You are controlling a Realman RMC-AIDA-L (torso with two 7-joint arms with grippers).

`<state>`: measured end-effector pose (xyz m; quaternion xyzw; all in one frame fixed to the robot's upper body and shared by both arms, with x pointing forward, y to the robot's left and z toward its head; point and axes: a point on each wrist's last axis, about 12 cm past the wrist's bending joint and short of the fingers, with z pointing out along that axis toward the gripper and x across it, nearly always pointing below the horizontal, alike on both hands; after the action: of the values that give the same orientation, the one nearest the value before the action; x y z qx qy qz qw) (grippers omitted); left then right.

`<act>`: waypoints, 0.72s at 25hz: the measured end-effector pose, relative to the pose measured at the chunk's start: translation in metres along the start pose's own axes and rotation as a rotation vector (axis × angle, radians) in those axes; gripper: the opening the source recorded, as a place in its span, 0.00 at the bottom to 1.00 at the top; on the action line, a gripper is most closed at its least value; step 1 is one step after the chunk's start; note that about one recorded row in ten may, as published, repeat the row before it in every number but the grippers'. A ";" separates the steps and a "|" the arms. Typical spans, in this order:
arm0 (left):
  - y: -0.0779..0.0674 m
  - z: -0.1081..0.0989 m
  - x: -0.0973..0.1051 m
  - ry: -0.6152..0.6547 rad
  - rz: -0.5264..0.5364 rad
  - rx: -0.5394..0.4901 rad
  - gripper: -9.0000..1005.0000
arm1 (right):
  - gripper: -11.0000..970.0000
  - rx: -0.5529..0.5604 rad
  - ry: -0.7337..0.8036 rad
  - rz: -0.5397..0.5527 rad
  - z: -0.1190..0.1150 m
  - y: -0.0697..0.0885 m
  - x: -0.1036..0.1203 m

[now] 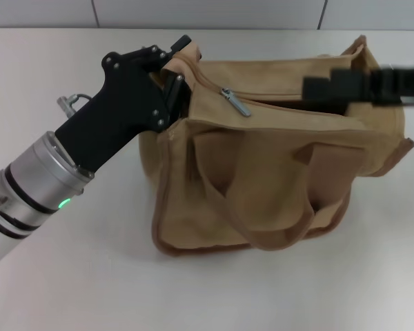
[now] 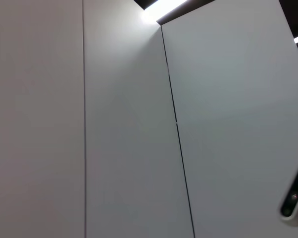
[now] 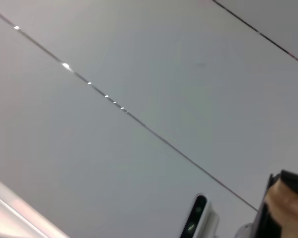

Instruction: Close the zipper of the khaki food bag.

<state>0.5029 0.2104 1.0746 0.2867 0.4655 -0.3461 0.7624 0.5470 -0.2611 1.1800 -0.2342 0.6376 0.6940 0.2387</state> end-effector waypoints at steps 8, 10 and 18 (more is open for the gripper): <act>0.003 0.010 -0.002 -0.015 -0.056 0.042 0.03 | 0.71 0.105 0.011 0.119 0.014 -0.012 -0.024; 0.002 0.011 -0.002 -0.017 -0.058 0.046 0.03 | 0.71 0.130 0.014 0.156 0.013 -0.015 -0.026; -0.001 0.012 -0.002 -0.023 -0.069 0.059 0.03 | 0.71 0.109 0.051 0.345 0.014 -0.012 -0.038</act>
<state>0.5077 0.2010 1.0816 0.2887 0.4560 -0.3891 0.7465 0.5836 -0.2471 1.1952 -0.1254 0.7108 0.6830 0.1123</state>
